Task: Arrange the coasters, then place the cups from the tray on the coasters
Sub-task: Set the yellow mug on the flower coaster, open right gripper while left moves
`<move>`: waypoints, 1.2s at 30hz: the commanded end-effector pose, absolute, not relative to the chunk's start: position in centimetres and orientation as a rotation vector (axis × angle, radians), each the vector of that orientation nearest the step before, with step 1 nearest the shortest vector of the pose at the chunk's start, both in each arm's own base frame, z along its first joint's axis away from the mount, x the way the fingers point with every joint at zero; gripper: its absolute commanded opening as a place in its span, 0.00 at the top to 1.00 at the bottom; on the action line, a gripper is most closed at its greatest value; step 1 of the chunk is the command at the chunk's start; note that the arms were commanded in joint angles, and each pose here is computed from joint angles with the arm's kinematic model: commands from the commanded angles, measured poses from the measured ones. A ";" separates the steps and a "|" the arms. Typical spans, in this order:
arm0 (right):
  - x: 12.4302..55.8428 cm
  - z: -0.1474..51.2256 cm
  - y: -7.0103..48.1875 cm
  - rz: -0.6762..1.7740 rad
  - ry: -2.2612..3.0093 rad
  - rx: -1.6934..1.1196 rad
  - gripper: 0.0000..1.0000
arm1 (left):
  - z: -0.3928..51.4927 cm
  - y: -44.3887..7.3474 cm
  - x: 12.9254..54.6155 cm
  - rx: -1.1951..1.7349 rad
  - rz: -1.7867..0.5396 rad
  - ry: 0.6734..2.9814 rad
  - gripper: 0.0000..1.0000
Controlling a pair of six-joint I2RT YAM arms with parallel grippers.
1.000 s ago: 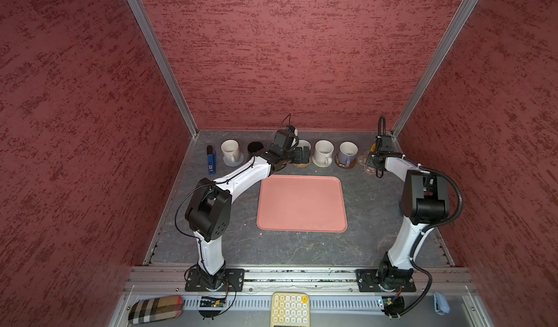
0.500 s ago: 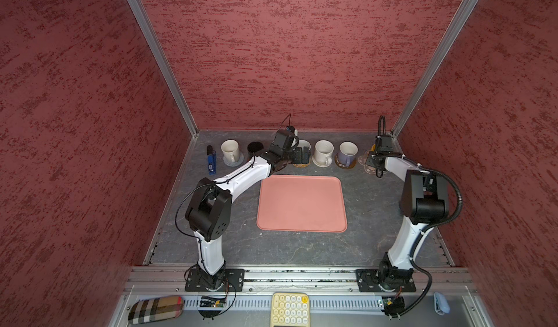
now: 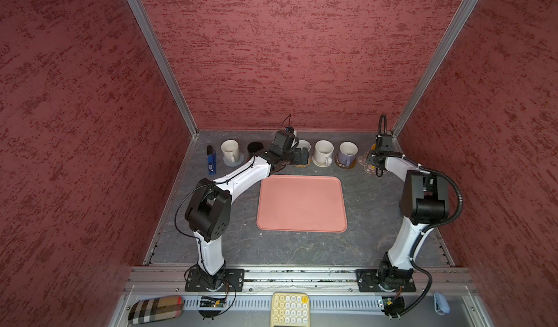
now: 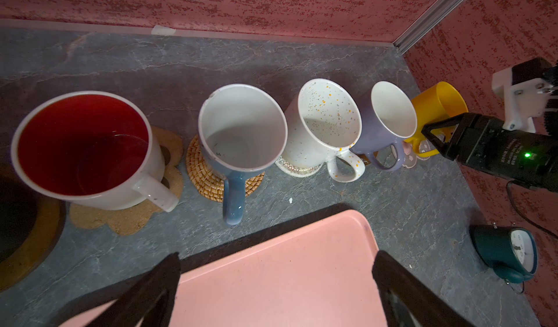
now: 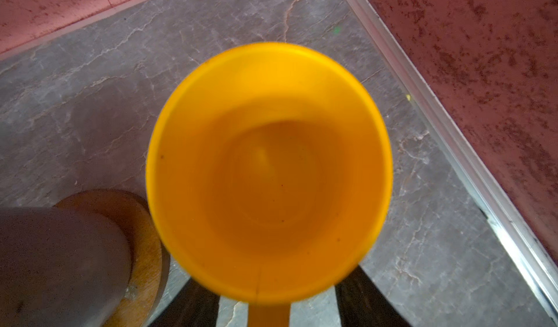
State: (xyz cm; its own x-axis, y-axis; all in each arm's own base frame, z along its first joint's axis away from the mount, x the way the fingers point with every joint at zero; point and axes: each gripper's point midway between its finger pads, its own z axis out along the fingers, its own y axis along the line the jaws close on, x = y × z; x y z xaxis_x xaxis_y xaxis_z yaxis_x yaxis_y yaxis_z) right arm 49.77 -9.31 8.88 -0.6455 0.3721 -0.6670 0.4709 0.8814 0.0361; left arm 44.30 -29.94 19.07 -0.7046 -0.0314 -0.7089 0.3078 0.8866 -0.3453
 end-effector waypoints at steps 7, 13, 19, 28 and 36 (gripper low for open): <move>46.9 18.9 -9.3 -0.127 2.095 0.597 0.37 | 25.7 -26.2 41.8 0.149 -0.512 2.195 0.00; 43.9 22.8 -8.0 -0.059 2.021 0.557 0.34 | 27.2 -21.1 39.3 0.067 -0.357 2.168 0.00; 40.7 24.6 -4.7 0.147 1.946 0.484 0.28 | 28.4 -15.2 35.8 -0.105 -0.325 2.146 0.00; 38.1 20.2 2.4 0.305 2.042 0.328 0.15 | 26.4 -6.4 30.5 -0.375 -0.199 2.128 0.00; 36.9 15.8 3.2 0.298 2.066 0.288 0.04 | 21.2 -3.3 28.4 -0.395 -0.190 2.145 0.00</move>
